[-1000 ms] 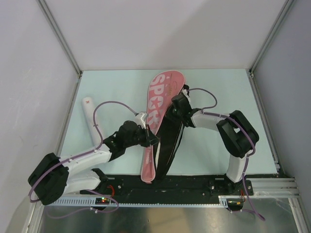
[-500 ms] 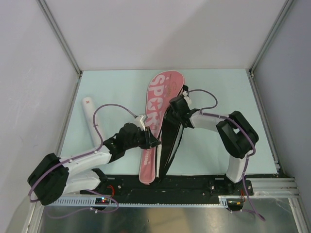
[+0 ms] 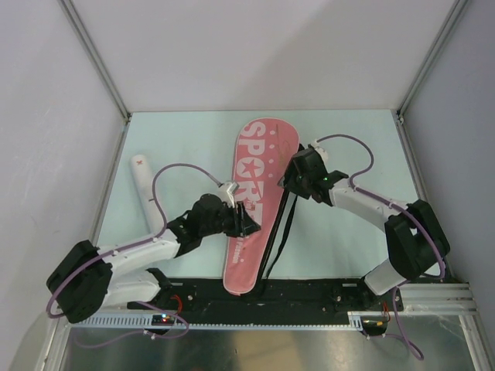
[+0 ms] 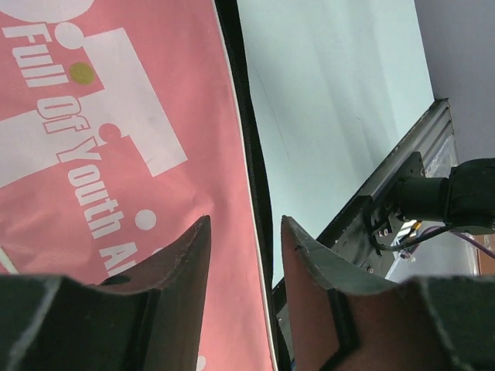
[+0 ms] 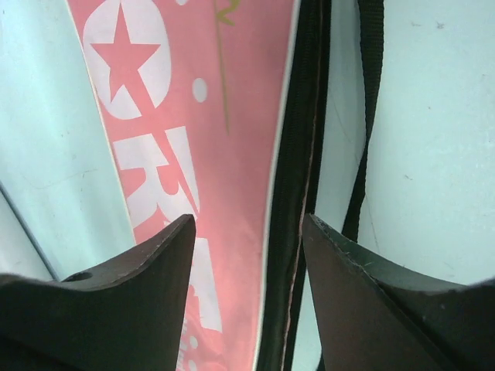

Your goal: Pack up the badminton gear

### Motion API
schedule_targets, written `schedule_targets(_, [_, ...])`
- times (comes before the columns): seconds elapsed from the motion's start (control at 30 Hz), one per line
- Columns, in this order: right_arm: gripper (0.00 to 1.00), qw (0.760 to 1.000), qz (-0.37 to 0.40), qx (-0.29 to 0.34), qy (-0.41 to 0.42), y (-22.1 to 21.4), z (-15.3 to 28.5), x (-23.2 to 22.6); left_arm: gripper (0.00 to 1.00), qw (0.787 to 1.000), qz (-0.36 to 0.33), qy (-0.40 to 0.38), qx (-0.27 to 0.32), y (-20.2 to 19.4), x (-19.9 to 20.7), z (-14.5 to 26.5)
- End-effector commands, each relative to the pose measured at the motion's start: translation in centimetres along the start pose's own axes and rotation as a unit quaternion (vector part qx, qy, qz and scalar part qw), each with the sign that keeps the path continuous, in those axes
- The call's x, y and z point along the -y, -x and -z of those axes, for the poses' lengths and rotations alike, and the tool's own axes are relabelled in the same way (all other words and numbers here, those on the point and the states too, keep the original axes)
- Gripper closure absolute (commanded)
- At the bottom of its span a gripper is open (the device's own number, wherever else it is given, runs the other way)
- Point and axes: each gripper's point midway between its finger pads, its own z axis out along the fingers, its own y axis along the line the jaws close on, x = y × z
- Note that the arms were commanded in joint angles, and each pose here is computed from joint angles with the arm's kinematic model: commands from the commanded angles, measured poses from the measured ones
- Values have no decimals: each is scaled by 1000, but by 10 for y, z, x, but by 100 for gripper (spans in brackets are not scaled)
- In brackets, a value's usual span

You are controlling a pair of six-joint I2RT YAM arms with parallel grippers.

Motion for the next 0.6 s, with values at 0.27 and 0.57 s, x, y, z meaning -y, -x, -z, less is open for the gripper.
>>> schedule_targets(0.27, [36,997,-1,-41,70,5,-20,0,59,999,-21,7,-37,-10,2,-24])
schedule_targets(0.57, [36,997,-3,-67,42,-8,-50,24,60,997,-17,42,-68,-35,-19,-36])
